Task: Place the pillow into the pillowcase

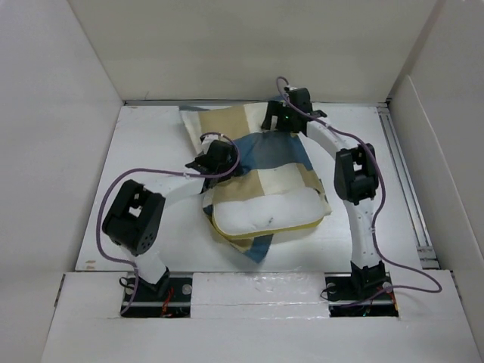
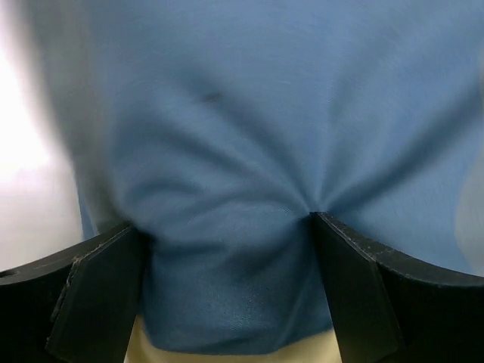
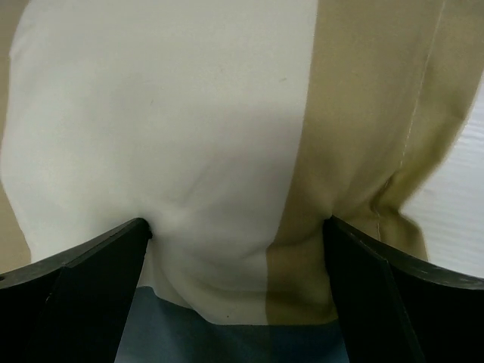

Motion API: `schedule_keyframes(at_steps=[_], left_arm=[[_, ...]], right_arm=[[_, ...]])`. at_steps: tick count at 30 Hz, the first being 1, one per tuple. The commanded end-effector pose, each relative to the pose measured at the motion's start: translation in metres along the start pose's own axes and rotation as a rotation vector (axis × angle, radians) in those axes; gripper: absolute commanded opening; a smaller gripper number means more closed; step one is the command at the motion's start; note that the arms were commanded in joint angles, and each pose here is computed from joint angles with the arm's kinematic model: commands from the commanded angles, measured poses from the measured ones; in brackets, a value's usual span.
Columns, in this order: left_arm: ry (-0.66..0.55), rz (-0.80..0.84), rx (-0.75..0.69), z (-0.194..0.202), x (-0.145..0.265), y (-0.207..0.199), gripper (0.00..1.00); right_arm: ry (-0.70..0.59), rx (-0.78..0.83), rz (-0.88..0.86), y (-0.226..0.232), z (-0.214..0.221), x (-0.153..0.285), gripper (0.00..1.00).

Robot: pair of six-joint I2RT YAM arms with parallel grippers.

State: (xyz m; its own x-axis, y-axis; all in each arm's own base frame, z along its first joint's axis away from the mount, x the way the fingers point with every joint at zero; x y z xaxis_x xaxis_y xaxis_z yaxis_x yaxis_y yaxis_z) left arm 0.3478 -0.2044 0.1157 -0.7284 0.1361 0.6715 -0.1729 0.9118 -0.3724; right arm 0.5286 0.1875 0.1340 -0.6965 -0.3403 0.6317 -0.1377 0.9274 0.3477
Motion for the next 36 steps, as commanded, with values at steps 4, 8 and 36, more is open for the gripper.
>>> schedule_keyframes(at_steps=[4,8,36], left_arm=[[0.048,-0.034,-0.013,0.028,0.058,0.023,0.85],[0.016,-0.164,-0.012,-0.002,0.066,0.046,1.00],[0.404,-0.015,-1.164,0.166,0.144,-0.051,1.00]], right_arm=[[0.189,0.216,-0.521,0.137,0.040,0.008,1.00],[-0.079,0.140,-0.282,0.131,0.002,0.044,1.00],[-0.499,0.003,-0.108,0.015,0.055,0.360,1.00]])
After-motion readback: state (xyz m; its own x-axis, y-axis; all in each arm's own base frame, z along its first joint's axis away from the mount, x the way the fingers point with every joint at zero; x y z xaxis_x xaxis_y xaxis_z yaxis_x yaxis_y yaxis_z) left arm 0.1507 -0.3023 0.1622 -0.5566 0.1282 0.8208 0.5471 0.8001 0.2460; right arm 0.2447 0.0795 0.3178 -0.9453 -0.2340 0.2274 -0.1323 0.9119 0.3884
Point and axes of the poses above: each gripper's point midway between its finger pads, its own x axis back along the fingers, its own y axis along the line the jaws close on, z = x × y, the point moved 7 cm from there along x, back along the fingers, and after that the axes turned 3 degrees about x, right-handed, at the moved point
